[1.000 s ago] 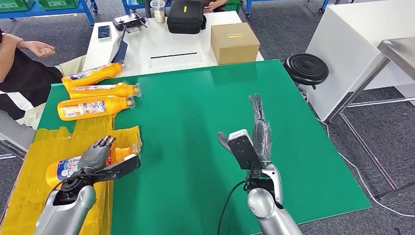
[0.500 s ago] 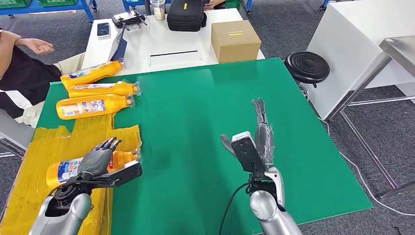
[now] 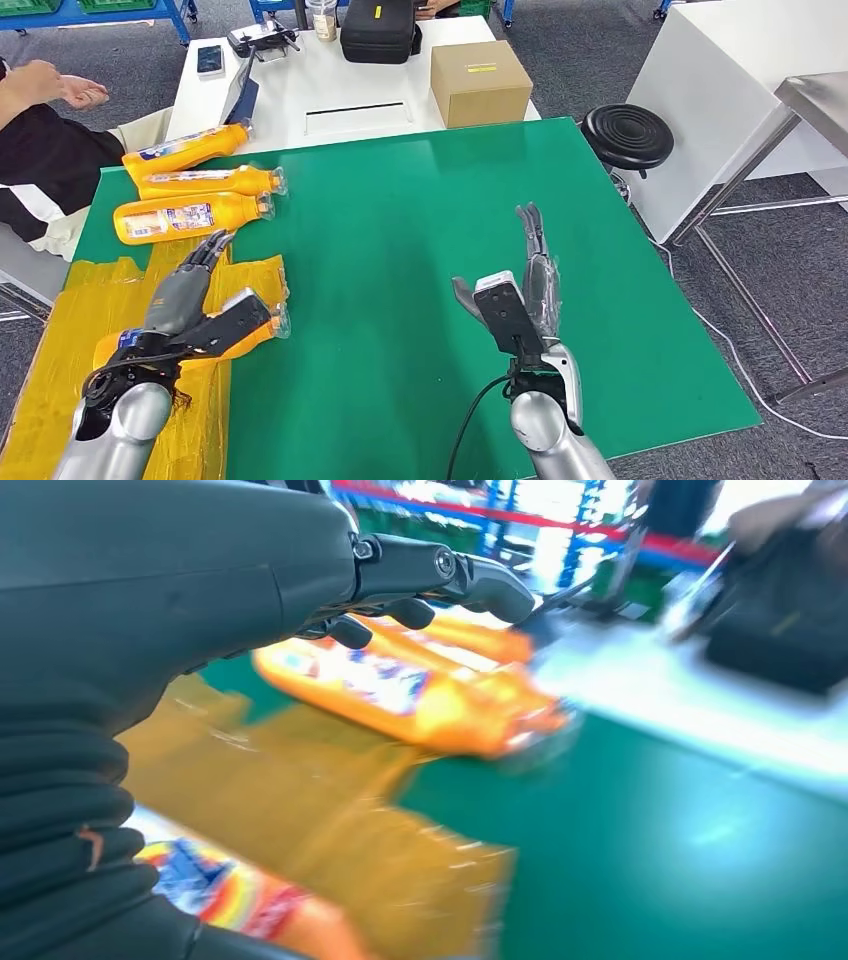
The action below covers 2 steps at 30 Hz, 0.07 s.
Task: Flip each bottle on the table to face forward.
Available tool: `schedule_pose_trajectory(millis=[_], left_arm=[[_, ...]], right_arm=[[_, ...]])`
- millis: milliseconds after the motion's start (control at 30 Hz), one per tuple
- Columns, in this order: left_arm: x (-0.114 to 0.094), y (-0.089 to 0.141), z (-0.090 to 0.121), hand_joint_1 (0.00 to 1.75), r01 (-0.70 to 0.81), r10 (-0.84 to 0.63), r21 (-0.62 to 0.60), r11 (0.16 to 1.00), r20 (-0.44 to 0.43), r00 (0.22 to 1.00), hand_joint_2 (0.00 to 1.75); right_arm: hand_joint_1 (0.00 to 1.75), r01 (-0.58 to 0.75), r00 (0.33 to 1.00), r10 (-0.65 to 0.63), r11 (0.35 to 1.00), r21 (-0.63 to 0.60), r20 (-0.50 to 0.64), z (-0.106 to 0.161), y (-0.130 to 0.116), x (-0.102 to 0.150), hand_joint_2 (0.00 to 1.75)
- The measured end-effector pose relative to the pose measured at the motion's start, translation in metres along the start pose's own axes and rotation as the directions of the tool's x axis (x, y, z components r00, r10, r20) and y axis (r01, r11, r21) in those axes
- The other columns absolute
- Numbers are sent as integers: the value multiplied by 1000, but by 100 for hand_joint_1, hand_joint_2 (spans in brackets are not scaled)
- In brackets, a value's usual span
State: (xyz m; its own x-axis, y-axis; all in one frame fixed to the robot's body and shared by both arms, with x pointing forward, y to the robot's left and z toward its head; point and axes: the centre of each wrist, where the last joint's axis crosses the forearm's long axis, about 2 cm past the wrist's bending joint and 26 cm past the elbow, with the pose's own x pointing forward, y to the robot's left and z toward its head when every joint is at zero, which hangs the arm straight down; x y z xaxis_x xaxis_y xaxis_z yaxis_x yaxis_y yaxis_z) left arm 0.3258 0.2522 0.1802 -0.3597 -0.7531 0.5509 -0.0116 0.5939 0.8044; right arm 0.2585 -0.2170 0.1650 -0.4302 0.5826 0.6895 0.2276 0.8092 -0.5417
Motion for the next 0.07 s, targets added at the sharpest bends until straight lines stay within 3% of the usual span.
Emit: schedule_pose_trajectory(millis=[67], left_arm=[[3,6,-1,0,-105,103,34,994,50,993,175]], right_arm=[[0,14,1000,-14,1000,-6,4,0,-1,0,175]])
